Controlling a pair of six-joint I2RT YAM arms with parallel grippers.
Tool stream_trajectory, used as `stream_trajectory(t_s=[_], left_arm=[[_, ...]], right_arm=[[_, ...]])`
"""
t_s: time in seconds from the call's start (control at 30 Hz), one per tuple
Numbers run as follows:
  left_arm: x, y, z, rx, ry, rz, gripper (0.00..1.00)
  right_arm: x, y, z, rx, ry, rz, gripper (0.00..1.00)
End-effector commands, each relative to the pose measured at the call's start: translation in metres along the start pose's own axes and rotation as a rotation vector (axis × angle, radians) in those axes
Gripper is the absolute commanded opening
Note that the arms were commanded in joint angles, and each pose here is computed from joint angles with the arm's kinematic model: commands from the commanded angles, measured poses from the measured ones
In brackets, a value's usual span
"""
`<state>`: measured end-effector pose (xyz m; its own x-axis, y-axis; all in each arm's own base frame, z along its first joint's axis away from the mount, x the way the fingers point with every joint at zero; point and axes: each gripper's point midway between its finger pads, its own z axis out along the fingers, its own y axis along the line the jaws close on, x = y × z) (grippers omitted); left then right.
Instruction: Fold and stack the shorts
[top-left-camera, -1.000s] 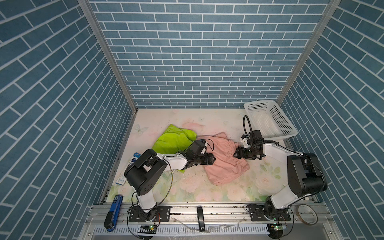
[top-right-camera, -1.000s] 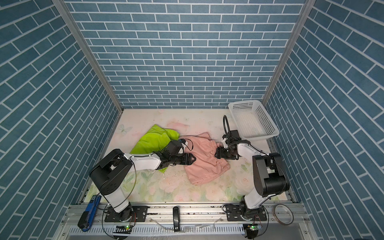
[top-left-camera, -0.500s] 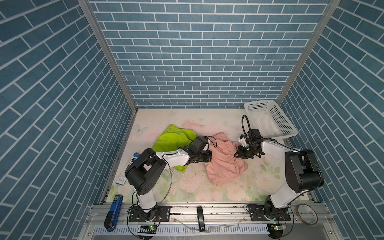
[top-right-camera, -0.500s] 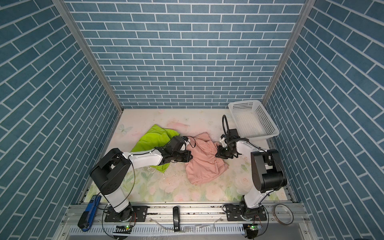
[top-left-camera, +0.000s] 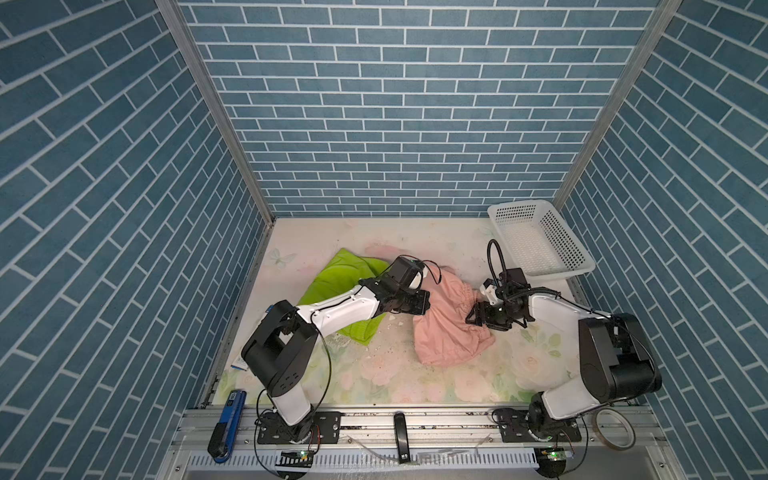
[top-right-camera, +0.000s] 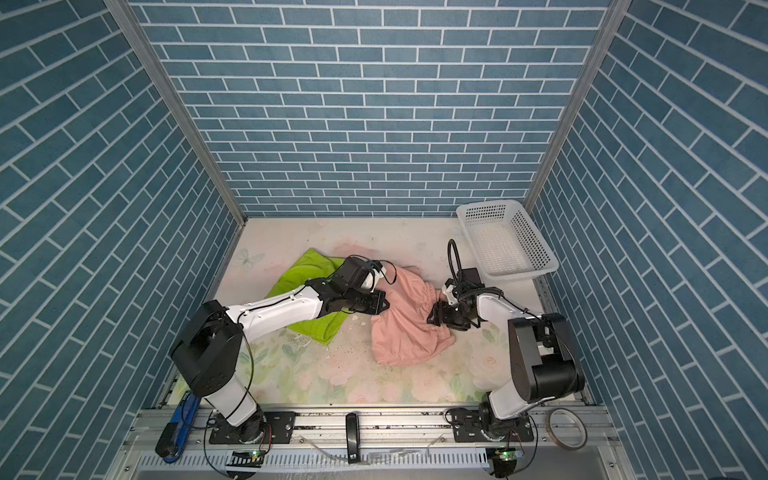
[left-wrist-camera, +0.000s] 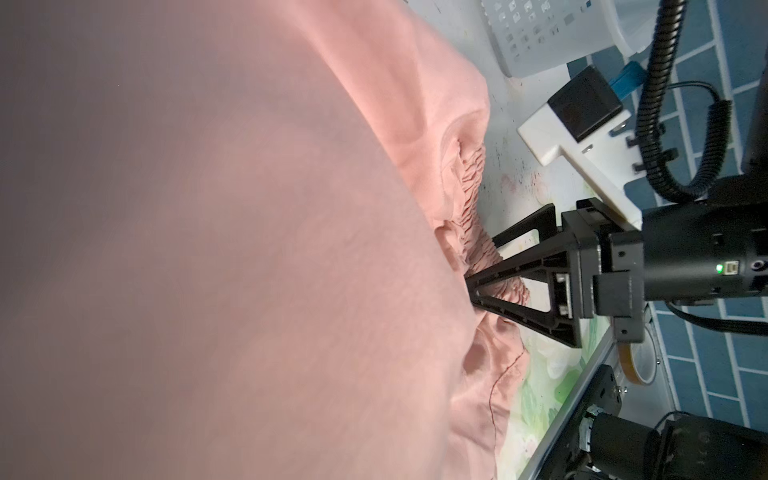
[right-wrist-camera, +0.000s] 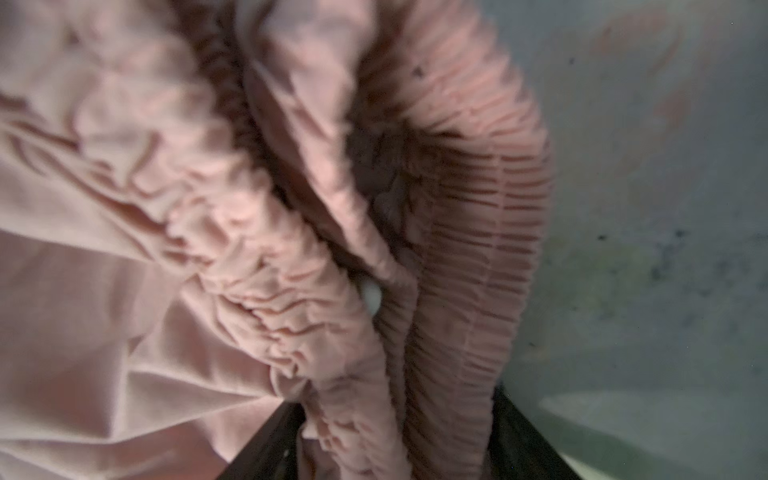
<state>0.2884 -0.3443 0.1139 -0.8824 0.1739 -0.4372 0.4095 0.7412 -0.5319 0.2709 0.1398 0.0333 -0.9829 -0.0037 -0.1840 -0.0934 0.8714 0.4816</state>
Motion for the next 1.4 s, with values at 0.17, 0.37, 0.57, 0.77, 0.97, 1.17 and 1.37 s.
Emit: stream_trajectory(t_s=[0.17, 0.37, 0.57, 0.77, 0.97, 1.17, 1.37], left_arm=[[0.016, 0.018, 0.012, -0.026, 0.087, -0.019, 0.0], [0.019, 0.028, 0.02, -0.03, 0.102, -0.041, 0.0], [0.022, 0.032, 0.024, -0.035, 0.112, -0.05, 0.0], [0.023, 0.034, 0.024, -0.038, 0.114, -0.054, 0.0], [0.023, 0.034, 0.025, -0.036, 0.114, -0.062, 0.0], [0.023, 0.034, 0.024, -0.038, 0.112, -0.063, 0.0], [0.021, 0.034, 0.024, -0.033, 0.107, -0.068, 0.0]], right_arm=[[-0.004, -0.008, -0.002, 0.039, -0.005, 0.039, 0.72], [-0.02, -0.007, -0.004, 0.061, -0.012, 0.023, 0.73], [-0.032, -0.019, -0.017, 0.186, 0.034, -0.048, 0.74], [-0.04, -0.011, -0.015, 0.153, 0.064, -0.114, 0.97], [-0.034, -0.01, 0.001, 0.138, 0.113, -0.126, 0.98], [-0.02, -0.016, 0.019, 0.126, 0.162, -0.085, 0.95], [-0.018, 0.008, 0.025, 0.043, 0.165, -0.099, 0.72]])
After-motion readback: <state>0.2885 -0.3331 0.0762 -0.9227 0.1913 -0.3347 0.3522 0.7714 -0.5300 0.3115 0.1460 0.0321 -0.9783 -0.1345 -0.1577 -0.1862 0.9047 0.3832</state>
